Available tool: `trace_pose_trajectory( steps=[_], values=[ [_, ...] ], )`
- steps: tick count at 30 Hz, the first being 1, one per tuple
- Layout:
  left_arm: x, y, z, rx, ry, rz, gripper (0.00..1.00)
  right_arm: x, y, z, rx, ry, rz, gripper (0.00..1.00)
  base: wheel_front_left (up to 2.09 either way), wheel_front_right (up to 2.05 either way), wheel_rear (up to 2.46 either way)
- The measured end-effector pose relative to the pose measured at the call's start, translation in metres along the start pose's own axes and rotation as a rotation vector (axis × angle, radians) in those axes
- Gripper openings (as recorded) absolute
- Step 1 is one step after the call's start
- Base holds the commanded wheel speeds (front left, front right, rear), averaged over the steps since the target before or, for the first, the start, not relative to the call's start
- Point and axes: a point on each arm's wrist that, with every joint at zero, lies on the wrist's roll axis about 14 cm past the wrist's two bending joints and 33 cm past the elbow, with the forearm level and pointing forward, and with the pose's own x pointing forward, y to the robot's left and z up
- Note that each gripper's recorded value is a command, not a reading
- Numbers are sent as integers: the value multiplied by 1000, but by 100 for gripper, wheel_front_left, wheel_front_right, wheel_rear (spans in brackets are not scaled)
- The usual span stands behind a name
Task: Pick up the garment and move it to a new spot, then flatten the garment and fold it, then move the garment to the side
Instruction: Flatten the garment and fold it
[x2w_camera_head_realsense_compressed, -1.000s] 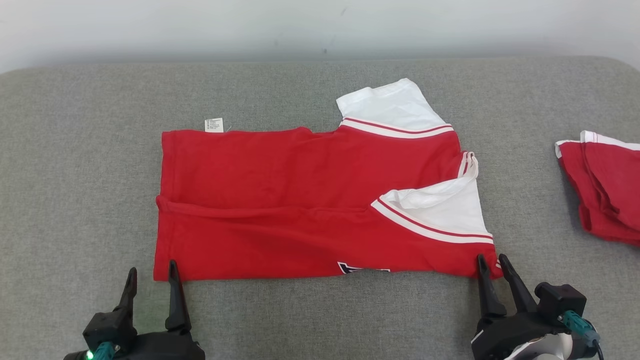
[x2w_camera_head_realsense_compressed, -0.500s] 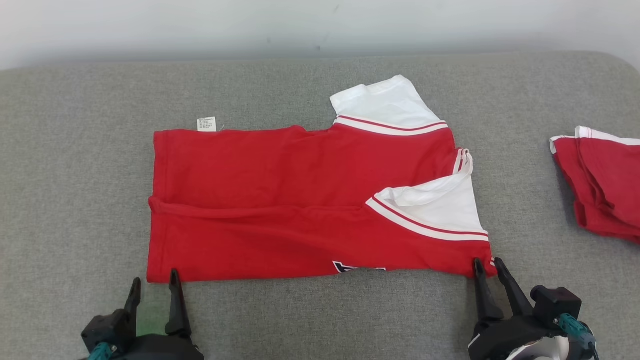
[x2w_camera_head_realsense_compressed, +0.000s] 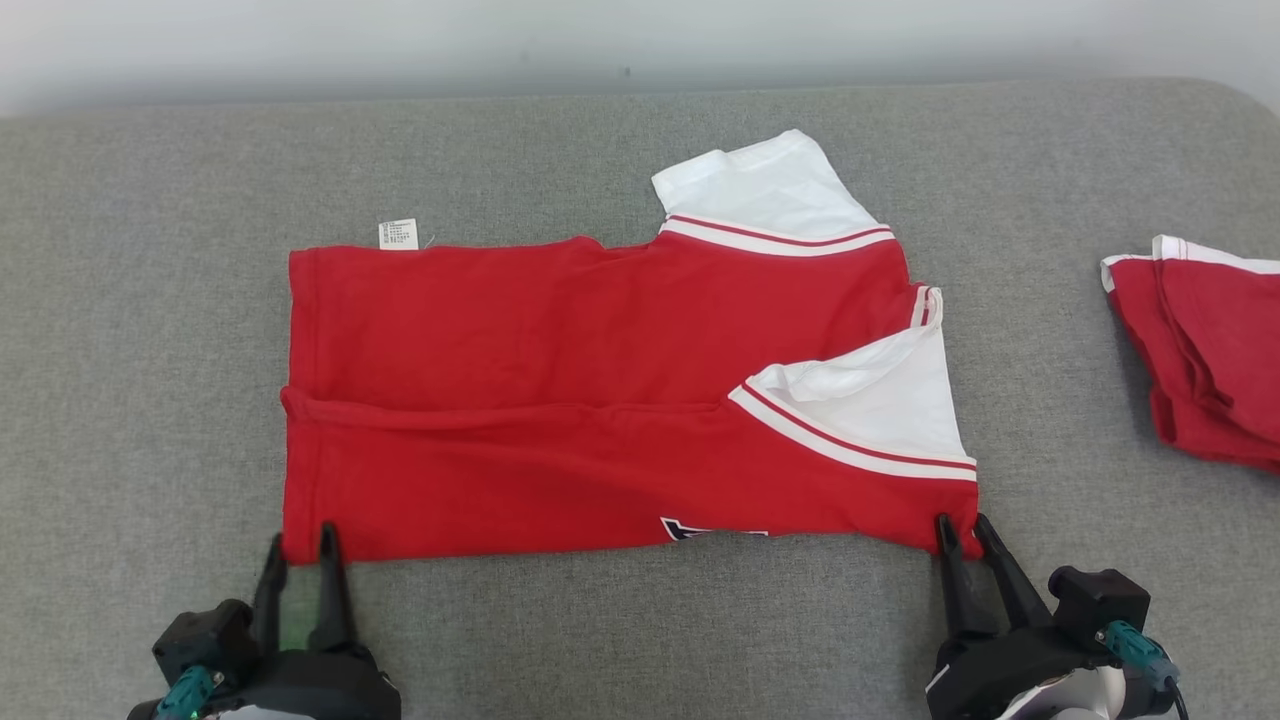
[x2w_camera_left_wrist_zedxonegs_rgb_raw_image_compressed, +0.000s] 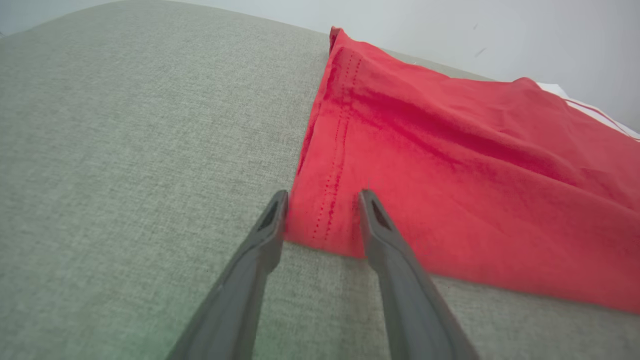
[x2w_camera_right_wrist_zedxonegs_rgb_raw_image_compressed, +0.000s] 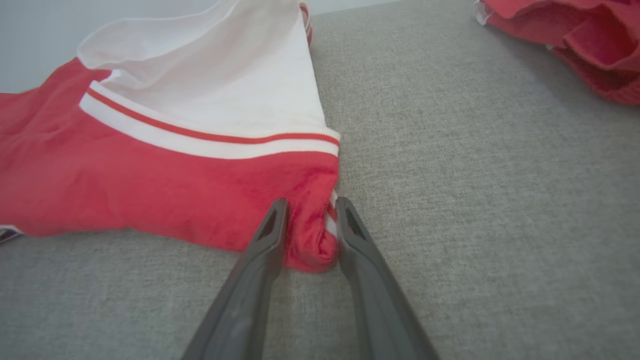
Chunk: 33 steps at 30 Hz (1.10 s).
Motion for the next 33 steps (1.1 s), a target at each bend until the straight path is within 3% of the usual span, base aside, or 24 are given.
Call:
trace_pose_trajectory(
  steps=[2, 5, 7, 8, 21, 33],
  values=[
    [0, 0, -3, -1, 8, -3, 0, 1, 0, -1, 1, 4, 2, 43, 0, 0, 0],
    [-1, -1, -5, -5, 16, -5, 0, 2, 1, -2, 1, 8, 6, 32, 0, 0, 0],
    [-2, -1, -8, -6, 24, -9, 0, 3, 2, -2, 1, 9, 8, 15, 0, 0, 0],
    [-2, -1, -10, -8, 30, -10, 0, 3, 2, -2, 0, 9, 10, 0, 0, 0, 0],
    [-17, 6, -10, -24, 34, 8, 0, -7, -2, 12, -1, -37, 3, 0, 0, 0, 0],
    [-66, 21, -18, -19, 48, 39, 0, -64, 0, -8, 20, -21, -4, 0, 0, 0, 0]
  ],
)
